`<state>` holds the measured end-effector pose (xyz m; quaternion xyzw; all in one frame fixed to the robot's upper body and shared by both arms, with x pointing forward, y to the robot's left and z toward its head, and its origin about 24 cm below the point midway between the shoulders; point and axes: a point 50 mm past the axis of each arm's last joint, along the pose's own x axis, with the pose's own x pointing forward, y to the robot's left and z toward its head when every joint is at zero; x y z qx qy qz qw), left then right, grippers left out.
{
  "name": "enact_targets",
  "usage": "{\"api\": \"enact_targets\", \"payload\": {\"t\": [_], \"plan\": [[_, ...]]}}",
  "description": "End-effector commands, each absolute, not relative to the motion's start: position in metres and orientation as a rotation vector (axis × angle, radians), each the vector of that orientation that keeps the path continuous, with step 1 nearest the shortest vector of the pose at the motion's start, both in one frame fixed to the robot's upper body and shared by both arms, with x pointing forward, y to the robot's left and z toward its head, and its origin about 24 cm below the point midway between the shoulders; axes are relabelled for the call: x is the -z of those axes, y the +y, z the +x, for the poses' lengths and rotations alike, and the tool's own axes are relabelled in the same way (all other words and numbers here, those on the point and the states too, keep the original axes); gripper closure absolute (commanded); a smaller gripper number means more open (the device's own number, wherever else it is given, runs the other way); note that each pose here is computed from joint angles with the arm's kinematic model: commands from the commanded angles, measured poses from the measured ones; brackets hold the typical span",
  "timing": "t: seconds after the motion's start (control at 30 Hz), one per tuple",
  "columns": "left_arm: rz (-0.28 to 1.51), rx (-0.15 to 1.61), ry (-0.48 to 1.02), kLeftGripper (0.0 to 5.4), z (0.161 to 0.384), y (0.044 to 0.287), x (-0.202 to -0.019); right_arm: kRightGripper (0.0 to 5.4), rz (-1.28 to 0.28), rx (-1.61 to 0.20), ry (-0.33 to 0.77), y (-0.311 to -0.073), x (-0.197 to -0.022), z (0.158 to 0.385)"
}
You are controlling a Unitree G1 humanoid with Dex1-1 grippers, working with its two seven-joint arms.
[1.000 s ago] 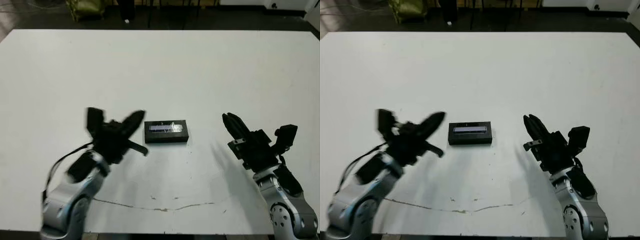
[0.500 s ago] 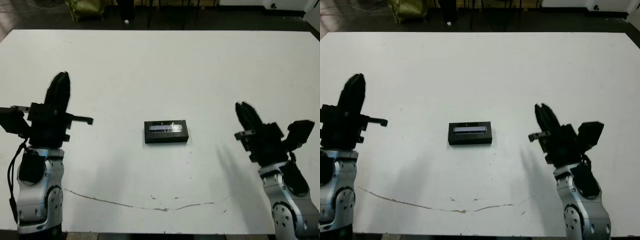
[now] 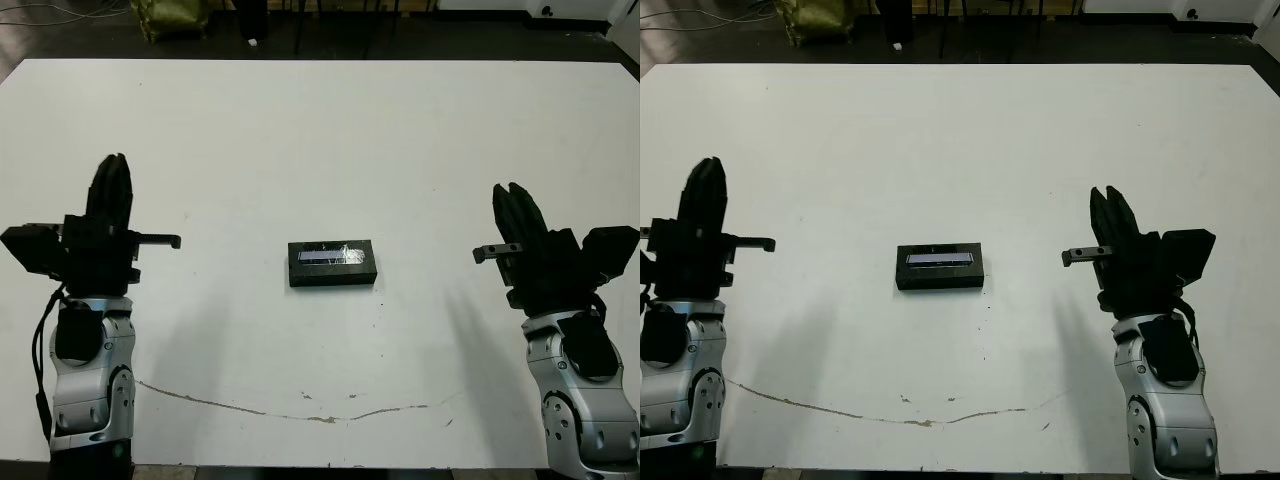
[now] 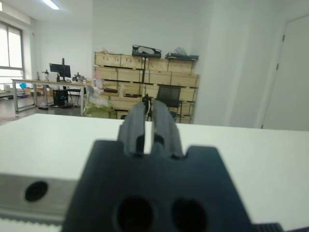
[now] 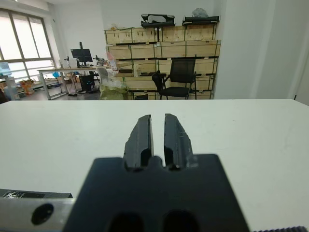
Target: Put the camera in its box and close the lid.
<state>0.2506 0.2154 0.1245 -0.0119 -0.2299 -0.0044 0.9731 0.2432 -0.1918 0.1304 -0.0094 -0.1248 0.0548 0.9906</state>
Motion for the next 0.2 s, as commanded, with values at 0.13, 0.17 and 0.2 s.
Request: {"api": "enact_targets", "payload": {"t": [0.13,0.17,0.2], "plan": [[-0.027,0.013,-0.432,5.39,0.2464,0.2156,-0.1158,5.4,0.006,-0.108,-0.231,-0.193,-0.1261,0.2431],[-0.028,0.013,-0.433,5.39,0.2464,0.2155,-0.1158,5.4,0.004,-0.108,-0.234,-0.1929,-0.1261,0.243],[-0.029,0.012,-0.429,5.39,0.2462,0.2154,-0.1156,5.4,0.003,-0.109,-0.233,-0.1929,-0.1254,0.2432]]}}
